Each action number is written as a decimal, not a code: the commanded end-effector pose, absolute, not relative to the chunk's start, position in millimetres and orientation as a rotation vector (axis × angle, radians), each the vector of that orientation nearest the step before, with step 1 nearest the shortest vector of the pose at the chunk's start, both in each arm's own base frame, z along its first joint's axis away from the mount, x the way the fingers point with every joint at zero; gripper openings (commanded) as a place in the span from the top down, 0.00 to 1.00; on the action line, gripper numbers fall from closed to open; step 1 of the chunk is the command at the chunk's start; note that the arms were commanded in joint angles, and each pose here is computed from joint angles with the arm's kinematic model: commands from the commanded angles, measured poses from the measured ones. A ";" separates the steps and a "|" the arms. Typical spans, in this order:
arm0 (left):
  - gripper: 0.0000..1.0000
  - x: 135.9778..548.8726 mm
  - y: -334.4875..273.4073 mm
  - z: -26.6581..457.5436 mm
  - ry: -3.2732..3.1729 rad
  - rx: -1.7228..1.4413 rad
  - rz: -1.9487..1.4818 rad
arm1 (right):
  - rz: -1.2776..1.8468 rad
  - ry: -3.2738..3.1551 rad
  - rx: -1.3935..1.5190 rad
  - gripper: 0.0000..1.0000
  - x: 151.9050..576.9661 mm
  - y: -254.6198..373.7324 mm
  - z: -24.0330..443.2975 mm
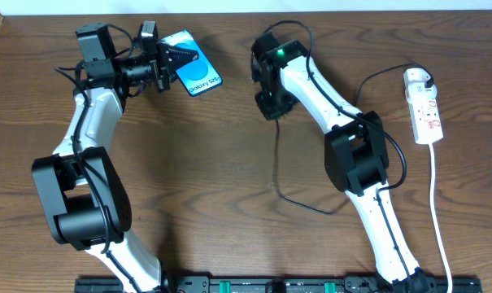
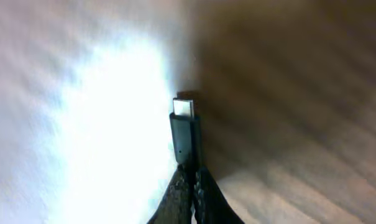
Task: Plug charger to phone and switch on socket
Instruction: 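Move the right gripper down and grasp the black cable's USB-C plug, then lift the USB-C plug with the right gripper toward the phone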
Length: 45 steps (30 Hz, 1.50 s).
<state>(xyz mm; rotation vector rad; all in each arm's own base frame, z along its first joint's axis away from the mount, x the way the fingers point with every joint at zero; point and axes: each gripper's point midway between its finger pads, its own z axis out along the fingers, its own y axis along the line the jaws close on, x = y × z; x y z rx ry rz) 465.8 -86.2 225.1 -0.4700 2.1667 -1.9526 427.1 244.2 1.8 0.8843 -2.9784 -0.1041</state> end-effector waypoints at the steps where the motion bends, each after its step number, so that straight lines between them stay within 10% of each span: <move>1: 0.93 458.9 -88.6 244.6 2.144 -0.373 -1.968 | -0.025 -2.797 1.216 0.99 419.0 230.8 -17.5; 20: 0.93 458.8 -88.6 244.7 2.144 -0.373 -1.968 | -0.288 -2.973 0.376 0.61 417.5 250.4 -15.5; 32: 0.93 458.3 -88.8 245.0 2.144 -0.370 -1.972 | -0.116 -2.977 0.199 0.64 403.5 238.6 -51.2; 36: 0.93 458.4 -88.7 244.9 2.144 -0.370 -1.972 | -0.124 -2.970 0.192 0.99 401.6 237.0 -56.8; 45: 0.93 458.4 -88.8 244.9 2.144 -0.371 -1.972 | -0.414 -2.922 0.329 0.99 403.6 252.8 -29.1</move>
